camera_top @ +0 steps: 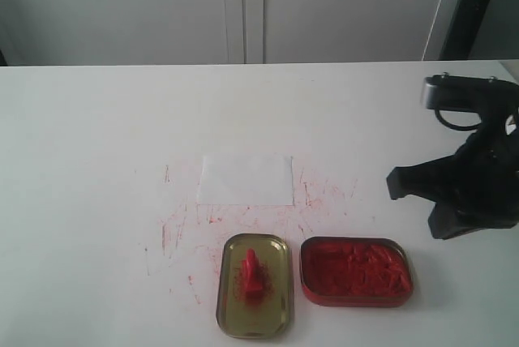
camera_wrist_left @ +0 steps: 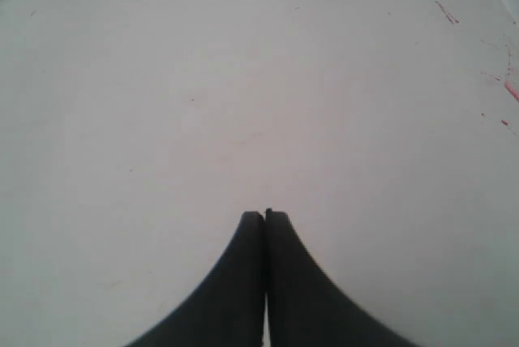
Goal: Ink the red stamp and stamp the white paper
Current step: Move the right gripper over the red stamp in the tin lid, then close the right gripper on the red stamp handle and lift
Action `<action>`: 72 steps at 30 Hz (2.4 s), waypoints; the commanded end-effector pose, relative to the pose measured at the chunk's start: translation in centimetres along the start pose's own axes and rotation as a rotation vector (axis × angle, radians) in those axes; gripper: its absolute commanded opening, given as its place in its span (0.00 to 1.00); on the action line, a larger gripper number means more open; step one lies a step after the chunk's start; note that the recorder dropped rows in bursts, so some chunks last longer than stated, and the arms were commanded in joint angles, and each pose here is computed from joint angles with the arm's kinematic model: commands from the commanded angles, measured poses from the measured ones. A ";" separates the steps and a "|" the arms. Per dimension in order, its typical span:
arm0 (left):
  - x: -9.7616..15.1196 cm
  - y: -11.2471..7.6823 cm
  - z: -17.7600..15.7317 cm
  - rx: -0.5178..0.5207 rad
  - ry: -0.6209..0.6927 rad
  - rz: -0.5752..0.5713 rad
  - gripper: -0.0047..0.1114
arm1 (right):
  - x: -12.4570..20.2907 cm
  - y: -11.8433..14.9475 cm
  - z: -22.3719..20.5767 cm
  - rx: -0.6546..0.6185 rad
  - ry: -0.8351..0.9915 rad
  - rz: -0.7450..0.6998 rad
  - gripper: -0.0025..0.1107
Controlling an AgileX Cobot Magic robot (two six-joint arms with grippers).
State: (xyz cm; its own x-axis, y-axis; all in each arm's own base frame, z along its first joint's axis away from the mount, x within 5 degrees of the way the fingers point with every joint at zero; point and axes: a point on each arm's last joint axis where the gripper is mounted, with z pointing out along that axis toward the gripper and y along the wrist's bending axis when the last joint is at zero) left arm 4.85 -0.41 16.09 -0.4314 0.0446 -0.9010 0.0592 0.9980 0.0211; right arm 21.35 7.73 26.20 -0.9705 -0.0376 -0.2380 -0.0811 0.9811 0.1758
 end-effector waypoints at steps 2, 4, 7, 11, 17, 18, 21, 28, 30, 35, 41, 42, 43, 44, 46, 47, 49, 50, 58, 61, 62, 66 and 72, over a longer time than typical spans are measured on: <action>0.3 0.0 0.1 0.003 0.011 0.001 0.04 | -0.4 2.3 0.5 -0.020 0.019 -0.025 0.02; 0.3 0.0 0.1 0.003 0.011 0.001 0.04 | -0.6 3.3 0.7 -0.028 0.026 -0.037 0.02; 0.3 0.0 0.1 0.003 0.011 0.001 0.04 | -0.8 4.8 1.1 -0.037 0.036 -0.062 0.02; 0.3 0.0 0.1 0.003 0.011 0.001 0.04 | -1.1 6.7 1.6 -0.047 0.036 -0.088 0.02; 0.3 0.0 0.1 0.003 0.011 0.001 0.04 | -1.1 9.6 2.6 -0.014 0.035 -0.119 0.02; 0.3 0.0 0.1 0.003 0.011 0.001 0.04 | -1.0 10.2 2.8 -0.017 0.032 -0.127 0.02; 0.3 0.0 0.1 0.003 0.011 0.001 0.04 | -0.9 11.8 3.4 -0.035 0.025 -0.142 0.02; 0.3 0.0 0.1 0.003 0.011 0.001 0.04 | -0.5 15.1 5.1 0.007 0.025 -0.194 0.02; 0.3 0.0 0.1 0.003 0.011 0.001 0.04 | -0.5 16.1 5.4 0.014 0.013 -0.203 0.02; 0.3 0.0 0.1 0.003 0.011 0.001 0.04 | -0.3 18.0 6.1 0.031 -0.004 -0.189 0.02; 0.3 0.0 0.1 0.003 0.011 0.001 0.04 | 0.2 19.0 7.9 0.080 -0.033 -0.246 0.02; 0.3 0.0 0.1 0.003 0.011 0.001 0.04 | 0.3 19.2 8.2 0.087 -0.041 -0.263 0.02; 0.3 0.0 0.1 0.003 0.011 0.001 0.04 | 0.3 19.3 8.3 0.089 -0.040 -0.261 0.02; 0.3 0.0 0.1 0.003 0.011 0.001 0.04 | 0.2 19.3 8.6 0.092 -0.041 -0.265 0.02; 0.3 0.0 0.1 0.003 0.011 0.001 0.04 | 0.1 19.4 8.8 0.098 -0.050 -0.277 0.08; 0.3 0.0 0.1 0.003 0.011 0.001 0.04 | 0.1 19.4 9.0 0.101 -0.048 -0.279 0.11; 0.3 0.0 0.1 0.003 0.011 0.001 0.04 | 0.0 19.4 9.1 0.097 -0.058 -0.285 0.24; 0.3 0.0 0.1 0.003 0.011 0.001 0.04 | 0.0 19.5 9.3 0.094 -0.062 -0.288 0.27; 0.3 0.0 0.1 0.003 0.011 0.001 0.04 | -1.0 18.6 10.4 0.093 -0.028 -0.248 0.27; 0.3 0.0 0.1 0.003 0.011 0.001 0.04 | -1.0 18.6 10.6 0.095 -0.019 -0.252 0.27; 0.3 0.0 0.1 0.003 0.011 0.001 0.04 | -0.9 18.6 10.8 0.095 -0.016 -0.251 0.27; 0.3 0.0 0.1 0.003 0.011 0.001 0.04 | -0.9 18.6 11.4 0.104 -0.005 -0.252 0.27; 0.3 0.0 0.1 0.003 0.011 0.001 0.04 | -0.7 18.6 12.6 0.115 0.022 -0.246 0.27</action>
State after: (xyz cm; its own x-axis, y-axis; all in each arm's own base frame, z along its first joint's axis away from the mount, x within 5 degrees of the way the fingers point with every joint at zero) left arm 4.85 -0.41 16.09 -0.4314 0.0446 -0.9010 0.0592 0.9980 0.0211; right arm 23.00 28.32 17.83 -0.9295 -0.2807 -0.2392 -0.2893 0.9572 0.0006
